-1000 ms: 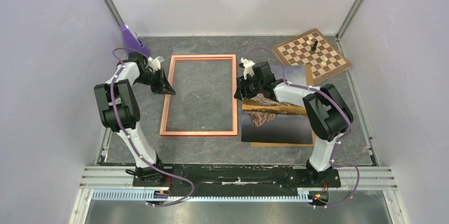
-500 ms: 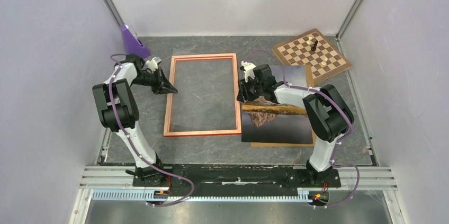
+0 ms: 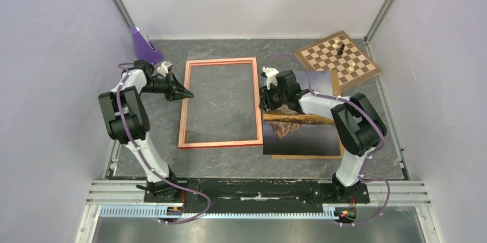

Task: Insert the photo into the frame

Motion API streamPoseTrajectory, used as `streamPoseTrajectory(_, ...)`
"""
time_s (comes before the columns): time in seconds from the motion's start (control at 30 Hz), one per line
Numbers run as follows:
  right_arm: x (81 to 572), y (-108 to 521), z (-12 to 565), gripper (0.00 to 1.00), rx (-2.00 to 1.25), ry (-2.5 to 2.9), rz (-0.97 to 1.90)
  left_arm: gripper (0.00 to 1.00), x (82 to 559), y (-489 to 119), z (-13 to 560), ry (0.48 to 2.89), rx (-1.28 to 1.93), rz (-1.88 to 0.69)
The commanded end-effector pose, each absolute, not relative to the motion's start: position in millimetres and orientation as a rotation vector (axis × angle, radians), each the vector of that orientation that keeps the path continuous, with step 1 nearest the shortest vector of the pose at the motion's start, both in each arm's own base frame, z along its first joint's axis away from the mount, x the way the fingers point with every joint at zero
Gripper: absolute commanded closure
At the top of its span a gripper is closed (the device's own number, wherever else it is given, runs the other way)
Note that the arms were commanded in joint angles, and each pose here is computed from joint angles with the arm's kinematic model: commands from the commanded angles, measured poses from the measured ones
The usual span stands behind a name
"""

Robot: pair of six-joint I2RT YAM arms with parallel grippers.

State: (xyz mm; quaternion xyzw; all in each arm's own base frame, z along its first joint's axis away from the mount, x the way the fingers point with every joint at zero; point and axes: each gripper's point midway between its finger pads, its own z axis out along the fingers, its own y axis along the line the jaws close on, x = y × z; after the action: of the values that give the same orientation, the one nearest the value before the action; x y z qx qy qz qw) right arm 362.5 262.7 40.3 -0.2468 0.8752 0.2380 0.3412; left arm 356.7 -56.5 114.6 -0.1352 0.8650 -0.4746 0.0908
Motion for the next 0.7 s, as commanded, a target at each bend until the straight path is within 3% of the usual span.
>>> streamPoseTrajectory(0.0,374.2,261.7,64.1,0.58,-0.648,2.183,0.582,0.98,359.0,-63.9,143.3,2.465,-0.450,-1.535)
streamPoseTrajectory(0.67,375.1,255.8,62.1,0.59,-0.668,2.171,0.536,0.98,360.0,-62.4,147.3,2.406,-0.541,-1.662)
